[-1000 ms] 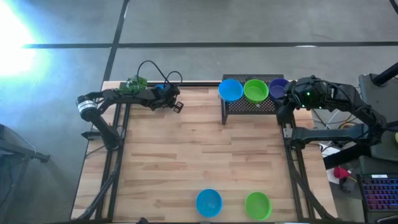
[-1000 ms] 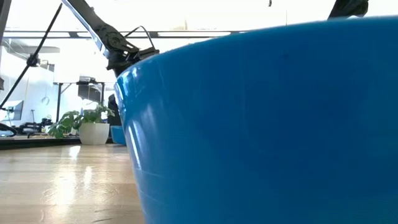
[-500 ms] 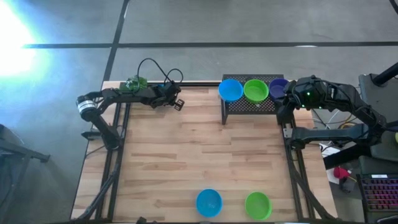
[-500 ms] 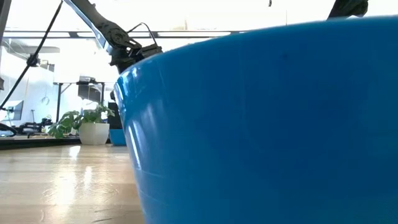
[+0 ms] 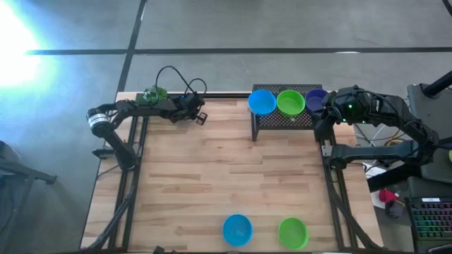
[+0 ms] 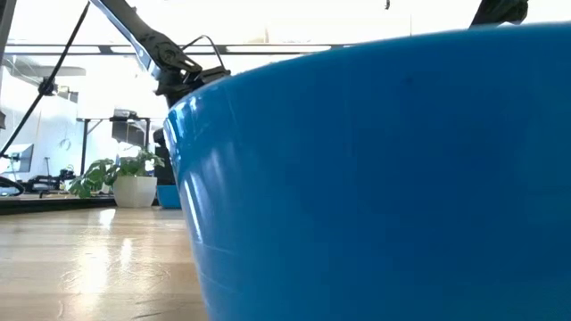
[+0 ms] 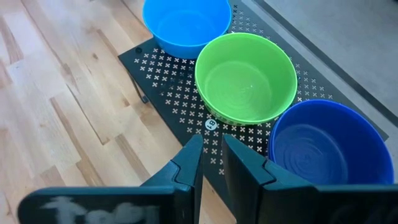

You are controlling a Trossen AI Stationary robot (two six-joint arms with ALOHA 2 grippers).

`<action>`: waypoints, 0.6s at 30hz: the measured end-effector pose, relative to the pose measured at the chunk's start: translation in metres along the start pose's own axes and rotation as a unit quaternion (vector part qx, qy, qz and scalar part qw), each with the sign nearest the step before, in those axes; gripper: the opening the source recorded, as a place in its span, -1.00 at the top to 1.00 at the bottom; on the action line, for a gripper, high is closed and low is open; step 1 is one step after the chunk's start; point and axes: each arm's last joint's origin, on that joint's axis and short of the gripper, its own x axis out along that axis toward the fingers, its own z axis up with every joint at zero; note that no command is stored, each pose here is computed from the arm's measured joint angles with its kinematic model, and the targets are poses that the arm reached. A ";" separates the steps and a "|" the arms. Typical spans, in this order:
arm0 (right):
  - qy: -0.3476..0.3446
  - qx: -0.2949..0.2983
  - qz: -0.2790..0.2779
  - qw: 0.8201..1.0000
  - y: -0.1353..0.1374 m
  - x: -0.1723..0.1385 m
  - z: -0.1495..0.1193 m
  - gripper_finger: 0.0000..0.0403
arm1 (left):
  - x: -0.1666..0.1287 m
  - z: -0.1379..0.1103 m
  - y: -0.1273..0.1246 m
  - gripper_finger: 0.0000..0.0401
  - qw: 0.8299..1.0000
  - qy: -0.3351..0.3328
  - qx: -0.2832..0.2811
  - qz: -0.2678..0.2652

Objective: Pick & Place Mini bowls
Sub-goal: Stack the top blue bowl on the blue bowl on the shelf

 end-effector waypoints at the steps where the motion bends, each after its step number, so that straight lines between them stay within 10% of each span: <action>1: 0.000 0.000 0.000 1.000 0.000 0.000 0.000 0.72 | 0.000 -0.001 0.000 0.70 1.000 0.001 0.000 0.000; 18: 0.000 0.000 -0.001 1.000 0.000 0.000 0.000 0.72 | 0.011 -0.024 0.005 0.70 0.999 0.029 0.013 0.005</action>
